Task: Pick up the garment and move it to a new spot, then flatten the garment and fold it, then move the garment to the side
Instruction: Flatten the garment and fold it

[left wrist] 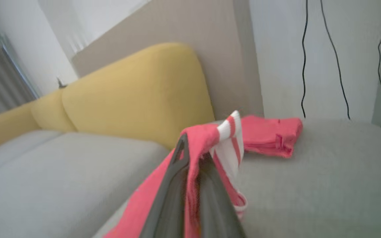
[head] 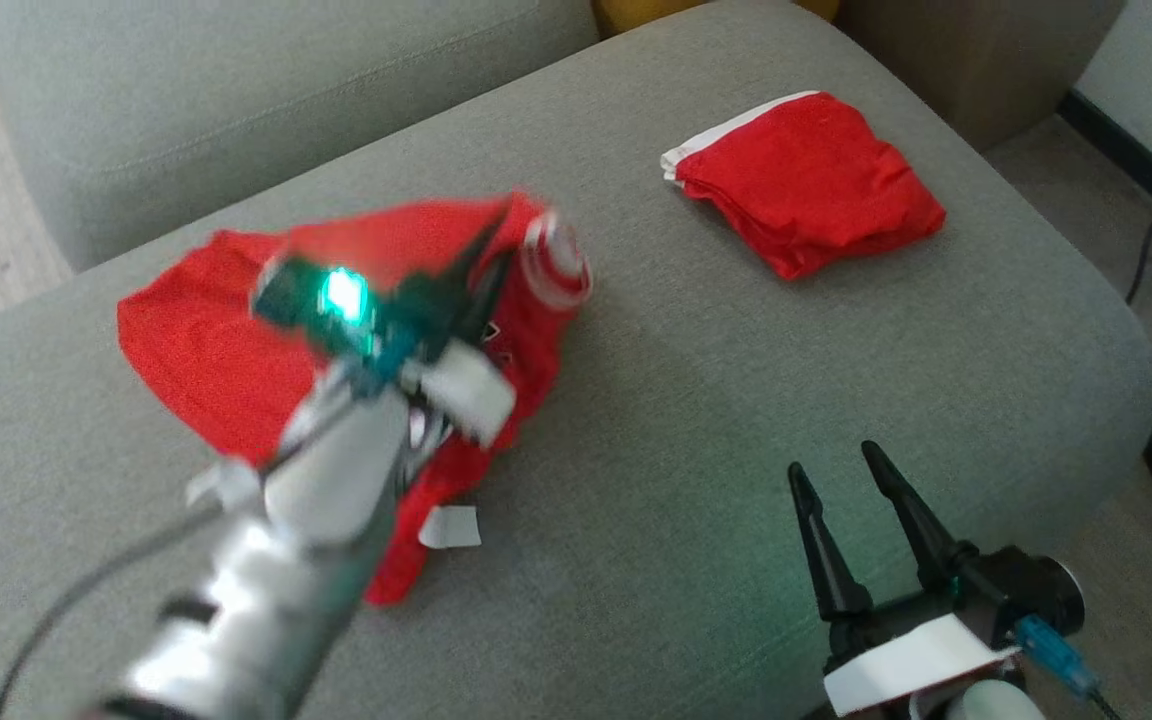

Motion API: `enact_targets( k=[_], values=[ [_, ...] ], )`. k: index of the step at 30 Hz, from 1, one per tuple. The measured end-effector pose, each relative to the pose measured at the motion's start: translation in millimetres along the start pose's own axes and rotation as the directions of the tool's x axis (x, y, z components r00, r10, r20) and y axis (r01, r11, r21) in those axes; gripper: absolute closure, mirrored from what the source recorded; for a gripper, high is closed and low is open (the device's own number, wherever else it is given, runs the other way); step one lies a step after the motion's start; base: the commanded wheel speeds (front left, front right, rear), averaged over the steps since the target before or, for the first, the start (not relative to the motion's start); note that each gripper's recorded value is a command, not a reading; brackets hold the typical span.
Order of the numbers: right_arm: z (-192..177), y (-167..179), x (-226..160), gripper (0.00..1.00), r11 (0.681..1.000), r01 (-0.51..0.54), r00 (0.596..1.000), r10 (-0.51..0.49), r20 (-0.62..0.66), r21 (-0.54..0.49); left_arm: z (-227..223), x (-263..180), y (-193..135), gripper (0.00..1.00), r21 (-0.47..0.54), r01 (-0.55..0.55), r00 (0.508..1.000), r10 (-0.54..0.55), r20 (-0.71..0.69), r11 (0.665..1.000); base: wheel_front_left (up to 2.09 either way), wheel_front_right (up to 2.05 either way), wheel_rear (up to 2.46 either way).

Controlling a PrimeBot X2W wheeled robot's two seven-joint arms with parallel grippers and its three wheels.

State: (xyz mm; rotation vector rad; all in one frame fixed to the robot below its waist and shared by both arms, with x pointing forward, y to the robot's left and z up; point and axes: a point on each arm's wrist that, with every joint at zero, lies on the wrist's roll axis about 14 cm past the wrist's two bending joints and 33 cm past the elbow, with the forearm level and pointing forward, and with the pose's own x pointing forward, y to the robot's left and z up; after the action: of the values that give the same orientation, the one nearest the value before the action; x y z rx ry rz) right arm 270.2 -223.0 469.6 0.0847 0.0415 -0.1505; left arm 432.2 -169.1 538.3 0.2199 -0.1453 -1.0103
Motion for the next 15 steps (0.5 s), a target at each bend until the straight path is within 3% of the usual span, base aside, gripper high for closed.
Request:
enact_targets(
  k=[3,7,9,10,11,13,15],
  values=[
    [1,1,-1,0.00,1.000,-0.002,1.000,0.002,0.006,0.003,40,17,9,1.00,0.055,0.003,0.996,-0.007,0.085,0.998,0.00,0.00,0.00],
    [2,8,-1,0.00,1.000,-0.019,1.000,0.019,0.014,0.016,142,37,35,1.00,0.166,-0.039,0.956,-0.012,0.295,0.985,0.00,0.00,0.00],
    [3,12,0,0.00,0.999,-0.032,0.999,0.032,0.016,0.020,197,36,53,1.00,0.168,-0.096,0.912,0.019,0.410,0.981,0.00,0.00,0.00],
    [3,16,2,0.00,0.999,-0.047,0.999,0.047,0.018,0.022,249,25,75,1.00,0.145,-0.158,0.854,0.062,0.516,0.977,0.00,0.00,0.00],
    [4,19,4,0.00,0.998,-0.057,0.998,0.057,0.020,0.022,271,17,87,1.00,0.123,-0.193,0.822,0.092,0.561,0.973,0.00,0.00,0.00],
    [4,25,7,0.00,0.997,-0.080,0.997,0.079,0.023,0.024,302,-3,109,1.00,0.102,-0.253,0.770,0.137,0.623,0.962,0.00,0.00,0.00],
    [5,30,10,0.00,0.995,-0.100,0.995,0.100,0.027,0.025,305,-20,133,1.00,0.076,-0.312,0.751,0.197,0.631,0.947,0.00,0.00,0.00]
  ],
)
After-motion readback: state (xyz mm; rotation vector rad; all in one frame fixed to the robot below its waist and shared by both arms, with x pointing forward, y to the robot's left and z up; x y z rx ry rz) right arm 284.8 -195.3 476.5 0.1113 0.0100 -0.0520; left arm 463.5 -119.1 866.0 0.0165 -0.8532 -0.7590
